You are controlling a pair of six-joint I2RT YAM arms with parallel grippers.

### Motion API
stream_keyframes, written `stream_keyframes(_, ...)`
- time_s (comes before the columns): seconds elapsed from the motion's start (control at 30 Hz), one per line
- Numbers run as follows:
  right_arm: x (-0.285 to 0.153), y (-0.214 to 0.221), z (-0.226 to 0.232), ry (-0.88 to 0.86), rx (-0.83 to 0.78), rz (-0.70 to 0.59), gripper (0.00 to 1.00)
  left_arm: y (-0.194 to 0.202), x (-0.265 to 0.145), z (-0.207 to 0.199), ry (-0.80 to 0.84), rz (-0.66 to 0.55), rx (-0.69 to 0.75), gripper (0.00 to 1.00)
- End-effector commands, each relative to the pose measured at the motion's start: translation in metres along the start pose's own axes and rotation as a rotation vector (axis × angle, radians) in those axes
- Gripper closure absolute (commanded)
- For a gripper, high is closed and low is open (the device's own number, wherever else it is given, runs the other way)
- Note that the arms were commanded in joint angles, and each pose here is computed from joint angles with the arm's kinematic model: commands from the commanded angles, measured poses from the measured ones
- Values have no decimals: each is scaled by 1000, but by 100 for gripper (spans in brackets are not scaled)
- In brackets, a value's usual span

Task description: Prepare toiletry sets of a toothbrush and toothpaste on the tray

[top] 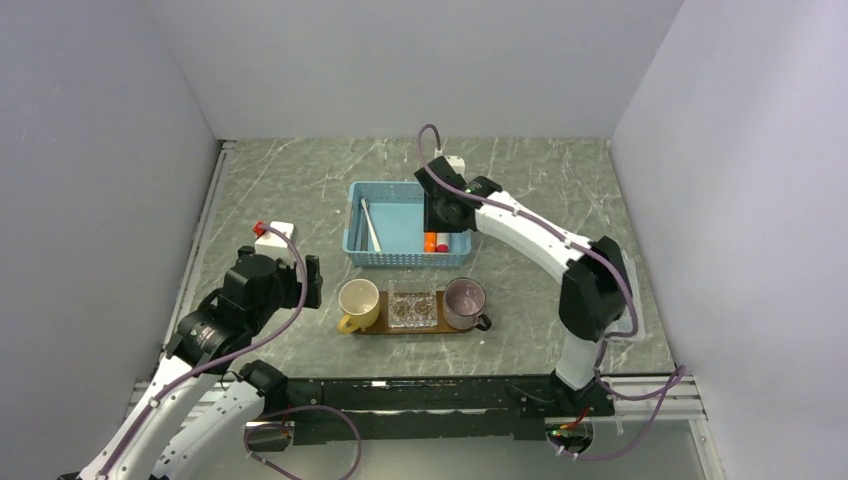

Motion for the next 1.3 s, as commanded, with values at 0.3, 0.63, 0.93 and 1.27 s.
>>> stream_keyframes(0.3, 72, -19, -3, 49, -4, 52, 62, -5, 4, 0, -9, -5, -12, 0)
stream_keyframes(0.63, 98, -15, -24, 115, 29, 81, 62, -6, 5, -3, 5, -1, -8, 1)
stream_keyframes(0.93, 117, -3, -32, 124, 53, 131, 62, -5, 6, -2, 2, 5, -7, 1)
stream_keyframes(1.27, 127, 16, -40, 130, 58, 176, 61, -5, 8, -3, 4, 11, -4, 1)
Point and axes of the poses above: each gripper's point midway between its finger pads, its own x axis out along the fingers, its own z axis along the line the jaws close on, y = z × x, the point moved 3 cm from there along -x, back along the fingers, and after that the axes turned 10 degrees about x, right-handed, at the moved point
